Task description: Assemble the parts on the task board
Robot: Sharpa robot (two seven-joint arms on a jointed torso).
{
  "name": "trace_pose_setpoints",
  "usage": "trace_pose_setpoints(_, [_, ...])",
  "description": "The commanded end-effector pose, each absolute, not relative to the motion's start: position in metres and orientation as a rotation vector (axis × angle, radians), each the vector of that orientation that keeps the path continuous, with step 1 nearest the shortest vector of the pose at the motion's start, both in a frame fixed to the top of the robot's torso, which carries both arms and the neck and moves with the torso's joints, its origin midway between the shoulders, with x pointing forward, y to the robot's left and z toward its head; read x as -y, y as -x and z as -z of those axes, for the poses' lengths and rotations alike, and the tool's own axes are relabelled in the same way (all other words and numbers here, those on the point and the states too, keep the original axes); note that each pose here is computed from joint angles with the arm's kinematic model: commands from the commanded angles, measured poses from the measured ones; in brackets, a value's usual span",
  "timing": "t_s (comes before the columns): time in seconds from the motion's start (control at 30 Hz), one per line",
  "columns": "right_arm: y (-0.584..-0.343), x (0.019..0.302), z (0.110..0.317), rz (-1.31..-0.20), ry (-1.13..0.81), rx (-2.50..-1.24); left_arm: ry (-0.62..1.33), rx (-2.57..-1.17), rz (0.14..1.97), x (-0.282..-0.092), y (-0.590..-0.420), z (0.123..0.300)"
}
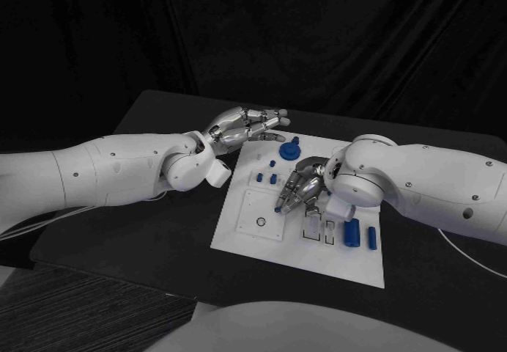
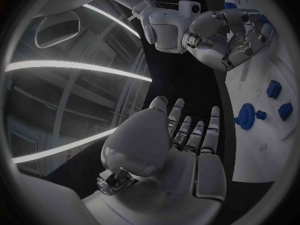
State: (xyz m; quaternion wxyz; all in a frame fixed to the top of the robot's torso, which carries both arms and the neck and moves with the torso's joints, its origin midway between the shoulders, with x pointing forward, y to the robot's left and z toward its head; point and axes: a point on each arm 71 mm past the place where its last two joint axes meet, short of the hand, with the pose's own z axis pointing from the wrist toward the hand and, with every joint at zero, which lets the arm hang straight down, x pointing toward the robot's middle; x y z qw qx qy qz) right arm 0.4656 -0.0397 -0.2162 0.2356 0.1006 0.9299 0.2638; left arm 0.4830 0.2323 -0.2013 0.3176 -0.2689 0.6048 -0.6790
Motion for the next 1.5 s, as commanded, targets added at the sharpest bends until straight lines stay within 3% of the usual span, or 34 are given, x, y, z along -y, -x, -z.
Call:
trace_pose_setpoints(0.03, [-0.4629,0.0397,0.2186,-0.701,-0.266,-2.581,0.710,-1.589,1.805,-0.2305,-0.4825,0.2015])
trace_pose_setpoints(1.5, [-0.4642,0.0362,0.2200,-0.695,-0.287,-2.548,0.717,-1.605,1.807,-0.2287,-0.4815,0.2052])
